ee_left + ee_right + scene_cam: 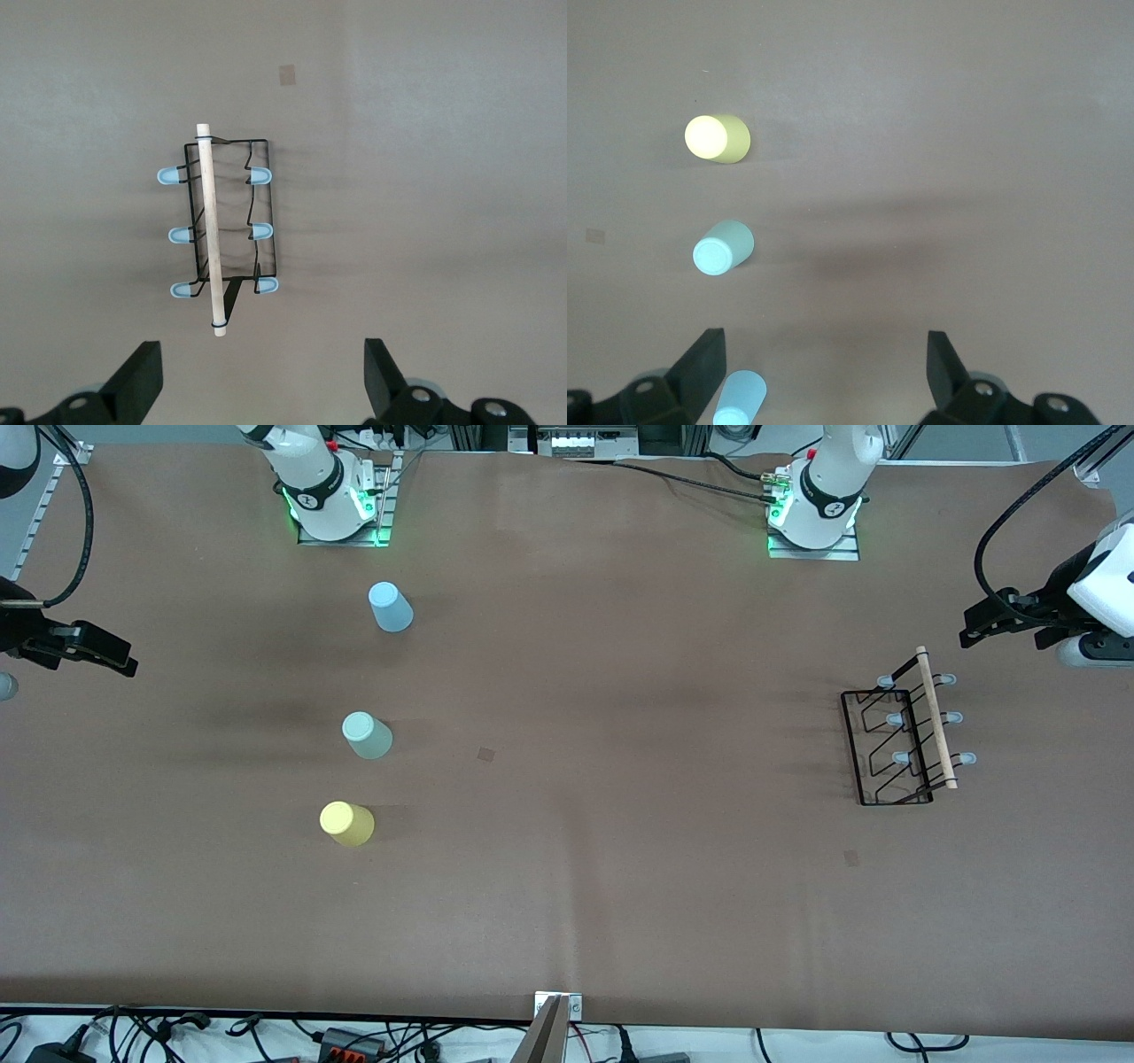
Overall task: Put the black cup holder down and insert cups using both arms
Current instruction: 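Move the right gripper toward the teal cup while the left gripper reaches the holder, then lower the left gripper and grasp the wooden dowel of the black holder, then carry the black holder with the left gripper to the table middle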
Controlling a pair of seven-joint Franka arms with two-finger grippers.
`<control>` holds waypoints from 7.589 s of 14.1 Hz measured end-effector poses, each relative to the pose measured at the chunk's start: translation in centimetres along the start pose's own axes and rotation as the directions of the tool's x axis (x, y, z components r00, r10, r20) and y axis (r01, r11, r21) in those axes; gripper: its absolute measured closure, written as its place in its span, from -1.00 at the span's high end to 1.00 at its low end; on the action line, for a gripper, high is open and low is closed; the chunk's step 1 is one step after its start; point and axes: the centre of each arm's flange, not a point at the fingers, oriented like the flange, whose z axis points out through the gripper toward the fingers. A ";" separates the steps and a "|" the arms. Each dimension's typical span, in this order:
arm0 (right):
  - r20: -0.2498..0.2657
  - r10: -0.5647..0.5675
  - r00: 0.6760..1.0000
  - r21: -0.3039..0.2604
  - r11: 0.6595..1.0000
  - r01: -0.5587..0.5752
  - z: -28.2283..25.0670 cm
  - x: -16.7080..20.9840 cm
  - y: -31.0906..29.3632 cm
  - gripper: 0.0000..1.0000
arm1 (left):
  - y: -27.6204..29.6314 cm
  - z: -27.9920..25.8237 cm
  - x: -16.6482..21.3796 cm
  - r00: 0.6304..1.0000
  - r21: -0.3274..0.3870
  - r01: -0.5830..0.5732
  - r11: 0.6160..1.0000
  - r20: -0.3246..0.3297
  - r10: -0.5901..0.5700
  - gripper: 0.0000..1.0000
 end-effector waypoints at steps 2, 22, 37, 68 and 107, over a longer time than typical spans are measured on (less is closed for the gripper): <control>0.001 0.000 1.000 0.000 1.000 0.000 0.0 0.0 0.0 1.00 | -0.1 0.0 0.0 1.000 0.000 0.002 1.000 0.000 -0.002 1.00; 0.052 -0.034 0.998 0.006 0.999 0.034 24.7 -3.4 -8.4 1.00 | -1.3 0.4 0.7 1.000 -0.001 0.023 1.000 -0.011 -0.023 1.00; 0.049 -0.021 0.999 0.001 1.000 0.021 24.5 -3.9 -10.4 1.00 | -2.7 8.2 3.2 0.979 -0.004 0.046 0.999 0.200 -0.044 1.00; 0.028 -0.044 0.999 0.004 0.999 0.044 23.6 -3.8 -11.8 1.00 | -8.7 25.9 5.0 0.977 0.008 0.041 0.999 0.211 -0.042 -0.31; -0.027 -0.034 0.999 0.015 0.999 0.034 21.1 -2.0 -11.6 1.00 | 44.5 25.1 1.5 0.984 -0.095 0.063 0.993 0.172 -0.046 -0.67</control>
